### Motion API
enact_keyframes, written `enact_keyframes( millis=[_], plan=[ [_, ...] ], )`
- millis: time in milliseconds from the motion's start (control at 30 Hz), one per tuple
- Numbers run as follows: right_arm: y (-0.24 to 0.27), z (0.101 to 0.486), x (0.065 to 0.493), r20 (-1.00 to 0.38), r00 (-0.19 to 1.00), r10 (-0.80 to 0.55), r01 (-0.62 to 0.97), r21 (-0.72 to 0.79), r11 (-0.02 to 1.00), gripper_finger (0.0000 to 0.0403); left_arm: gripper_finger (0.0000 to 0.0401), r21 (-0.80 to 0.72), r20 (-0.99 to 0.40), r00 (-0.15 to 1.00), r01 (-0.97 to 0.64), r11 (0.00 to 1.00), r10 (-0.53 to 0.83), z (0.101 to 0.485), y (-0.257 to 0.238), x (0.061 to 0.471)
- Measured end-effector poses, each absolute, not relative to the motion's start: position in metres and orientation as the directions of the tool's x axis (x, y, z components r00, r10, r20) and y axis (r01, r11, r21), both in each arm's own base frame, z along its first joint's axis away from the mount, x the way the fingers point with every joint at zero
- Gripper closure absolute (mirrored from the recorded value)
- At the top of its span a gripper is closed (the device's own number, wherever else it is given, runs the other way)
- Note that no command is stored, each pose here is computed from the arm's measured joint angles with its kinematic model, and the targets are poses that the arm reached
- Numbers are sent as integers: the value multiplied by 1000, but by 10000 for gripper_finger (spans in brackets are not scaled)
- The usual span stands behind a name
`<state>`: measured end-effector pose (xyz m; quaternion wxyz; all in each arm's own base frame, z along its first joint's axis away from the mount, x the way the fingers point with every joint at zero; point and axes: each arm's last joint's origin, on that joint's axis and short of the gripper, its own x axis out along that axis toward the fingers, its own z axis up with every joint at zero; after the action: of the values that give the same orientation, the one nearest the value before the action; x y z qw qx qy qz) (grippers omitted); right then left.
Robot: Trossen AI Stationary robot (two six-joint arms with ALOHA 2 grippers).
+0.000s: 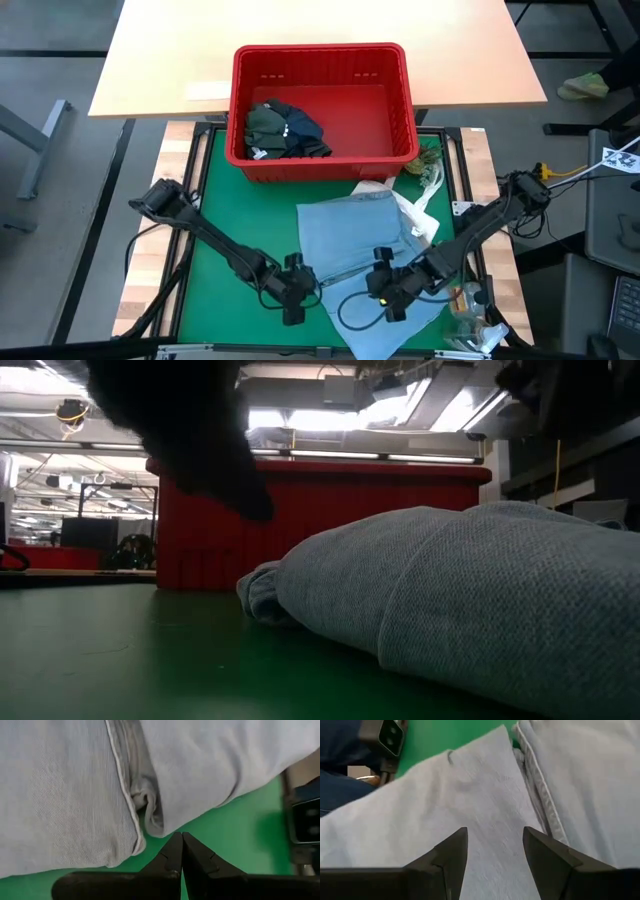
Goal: Fold Laundry from Bin
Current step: Fold the light blue jeans
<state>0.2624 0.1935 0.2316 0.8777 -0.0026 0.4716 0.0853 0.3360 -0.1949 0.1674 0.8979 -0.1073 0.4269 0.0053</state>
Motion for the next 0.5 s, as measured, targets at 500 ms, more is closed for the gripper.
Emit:
enact_keyframes(
  millis=[500],
  plan=[
    [160, 183, 274, -768, 614, 180, -84, 163, 983, 210, 401, -113, -831, 556, -161, 981, -4, 134, -181, 345]
  ],
)
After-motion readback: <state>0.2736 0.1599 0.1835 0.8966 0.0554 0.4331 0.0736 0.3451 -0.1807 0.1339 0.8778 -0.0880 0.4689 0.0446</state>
